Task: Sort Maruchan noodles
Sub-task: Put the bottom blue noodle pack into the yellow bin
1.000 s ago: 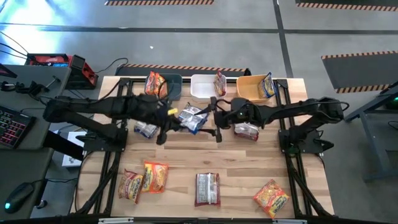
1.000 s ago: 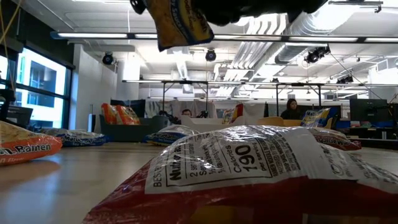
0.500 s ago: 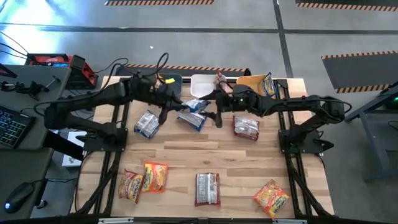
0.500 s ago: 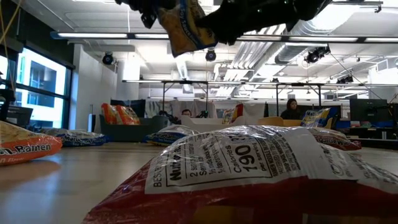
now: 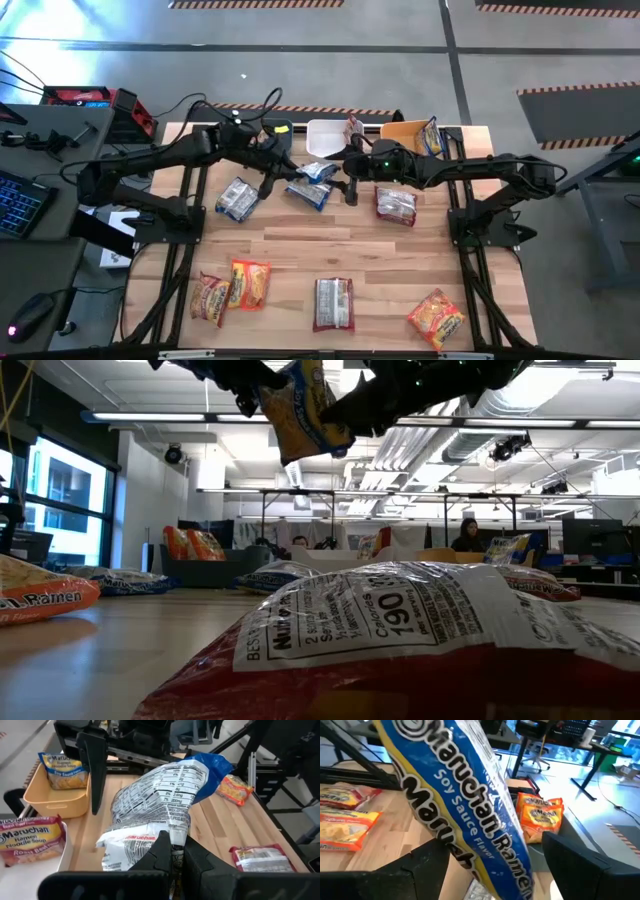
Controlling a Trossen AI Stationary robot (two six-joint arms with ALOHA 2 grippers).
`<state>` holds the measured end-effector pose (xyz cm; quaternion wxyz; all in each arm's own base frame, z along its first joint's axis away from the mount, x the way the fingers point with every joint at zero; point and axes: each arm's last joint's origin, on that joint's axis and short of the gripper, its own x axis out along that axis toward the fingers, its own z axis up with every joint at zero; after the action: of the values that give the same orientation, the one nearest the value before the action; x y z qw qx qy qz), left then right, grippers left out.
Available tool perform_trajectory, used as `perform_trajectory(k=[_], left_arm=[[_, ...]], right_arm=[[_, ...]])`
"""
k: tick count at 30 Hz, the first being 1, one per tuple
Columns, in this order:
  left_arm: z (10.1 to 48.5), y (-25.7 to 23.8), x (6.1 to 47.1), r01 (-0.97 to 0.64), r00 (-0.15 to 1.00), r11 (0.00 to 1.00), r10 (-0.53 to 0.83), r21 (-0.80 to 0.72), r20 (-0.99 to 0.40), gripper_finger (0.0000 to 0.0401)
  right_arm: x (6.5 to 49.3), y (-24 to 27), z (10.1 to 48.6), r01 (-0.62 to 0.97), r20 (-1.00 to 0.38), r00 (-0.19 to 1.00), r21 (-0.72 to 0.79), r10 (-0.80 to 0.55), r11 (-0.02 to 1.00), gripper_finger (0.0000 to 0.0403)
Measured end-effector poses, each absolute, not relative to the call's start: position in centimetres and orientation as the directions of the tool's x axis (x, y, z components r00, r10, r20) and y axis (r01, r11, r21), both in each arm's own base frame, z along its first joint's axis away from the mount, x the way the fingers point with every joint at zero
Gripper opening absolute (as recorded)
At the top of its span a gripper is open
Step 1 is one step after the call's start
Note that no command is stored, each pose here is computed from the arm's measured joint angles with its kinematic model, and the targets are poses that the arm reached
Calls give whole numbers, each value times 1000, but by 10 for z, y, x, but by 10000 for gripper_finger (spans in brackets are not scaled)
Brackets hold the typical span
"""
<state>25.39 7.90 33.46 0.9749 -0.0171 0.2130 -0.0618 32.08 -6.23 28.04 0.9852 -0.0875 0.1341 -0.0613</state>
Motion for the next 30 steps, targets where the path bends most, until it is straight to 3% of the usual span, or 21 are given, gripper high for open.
perform_trajectory(k=[8,16,25,30], left_arm=[[334,79,255,112,900,992,-129,-66,-416,5],[334,79,255,111,901,991,-130,-68,-415,5],[335,79,255,110,905,992,-128,-67,-406,5],[335,79,256,109,908,992,-126,-66,-399,5]], right_arm=[[321,-58,280,20,-256,962,-275,-94,961,298],[321,-58,278,14,-277,957,-253,-87,967,299],[321,-58,281,35,-254,962,-243,-99,969,357],[322,-56,284,18,-218,973,-240,-72,971,366]])
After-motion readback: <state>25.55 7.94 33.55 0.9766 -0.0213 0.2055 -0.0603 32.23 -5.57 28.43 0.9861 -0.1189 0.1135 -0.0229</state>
